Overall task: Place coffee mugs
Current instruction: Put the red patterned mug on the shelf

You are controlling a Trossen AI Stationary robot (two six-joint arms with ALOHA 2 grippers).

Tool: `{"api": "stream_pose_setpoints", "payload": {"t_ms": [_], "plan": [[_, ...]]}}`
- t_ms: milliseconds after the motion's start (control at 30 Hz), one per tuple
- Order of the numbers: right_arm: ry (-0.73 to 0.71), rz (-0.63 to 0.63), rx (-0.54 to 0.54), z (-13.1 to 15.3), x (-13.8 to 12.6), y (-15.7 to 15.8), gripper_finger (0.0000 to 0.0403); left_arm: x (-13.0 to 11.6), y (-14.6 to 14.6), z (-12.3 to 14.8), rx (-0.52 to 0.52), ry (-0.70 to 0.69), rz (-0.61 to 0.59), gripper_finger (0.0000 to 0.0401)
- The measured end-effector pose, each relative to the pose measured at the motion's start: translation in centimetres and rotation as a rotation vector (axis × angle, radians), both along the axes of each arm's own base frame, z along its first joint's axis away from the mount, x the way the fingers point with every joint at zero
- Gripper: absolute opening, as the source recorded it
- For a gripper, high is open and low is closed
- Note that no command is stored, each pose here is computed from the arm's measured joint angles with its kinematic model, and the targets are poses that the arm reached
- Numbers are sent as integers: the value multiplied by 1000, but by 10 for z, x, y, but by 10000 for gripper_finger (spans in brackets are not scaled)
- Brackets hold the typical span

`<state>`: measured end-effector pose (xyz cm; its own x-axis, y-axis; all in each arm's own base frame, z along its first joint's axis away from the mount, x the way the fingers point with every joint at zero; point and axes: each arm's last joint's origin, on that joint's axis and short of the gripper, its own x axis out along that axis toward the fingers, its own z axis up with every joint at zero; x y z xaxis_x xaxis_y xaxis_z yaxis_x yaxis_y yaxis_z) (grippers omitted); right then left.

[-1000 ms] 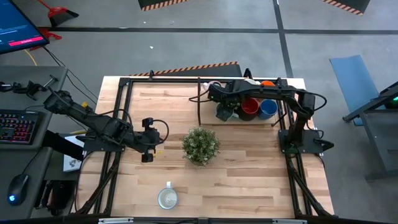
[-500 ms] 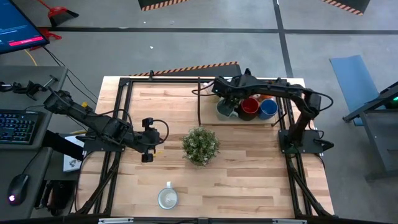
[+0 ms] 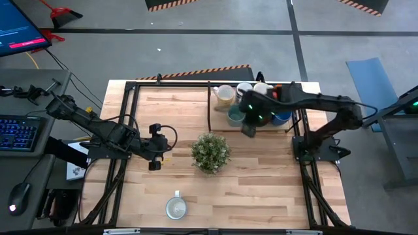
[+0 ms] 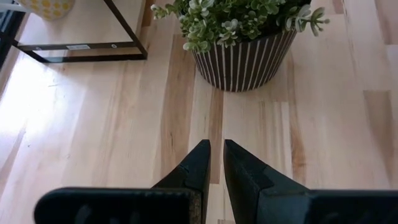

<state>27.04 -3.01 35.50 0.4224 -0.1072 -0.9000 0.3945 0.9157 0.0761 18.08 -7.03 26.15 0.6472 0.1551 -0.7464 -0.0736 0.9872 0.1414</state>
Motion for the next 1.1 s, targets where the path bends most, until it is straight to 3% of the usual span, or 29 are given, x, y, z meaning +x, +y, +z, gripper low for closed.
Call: {"api": "stream_pose_setpoints", "payload": {"t_ms": [133,233,300,433,533,833,1100], "plan": [[30,55,56,8,-18,43,101,0,0,0,-16,-3,14,35],[34,114,30,10,-27,75,101,0,-1,0,-28,-2,7,35],[28,173,-12,10,-32,96,101,1,-3,0,-104,9,-38,35],[-10,212,-71,10,-44,132,101,8,-15,4,-361,-13,-89,35],[-60,200,-122,11,-55,153,101,14,-30,4,-447,-32,-139,35],[-184,150,-179,13,-77,184,101,42,-77,-32,-482,132,-135,35],[-209,85,-181,10,-77,189,101,56,-118,-21,-495,163,-198,35]]}}
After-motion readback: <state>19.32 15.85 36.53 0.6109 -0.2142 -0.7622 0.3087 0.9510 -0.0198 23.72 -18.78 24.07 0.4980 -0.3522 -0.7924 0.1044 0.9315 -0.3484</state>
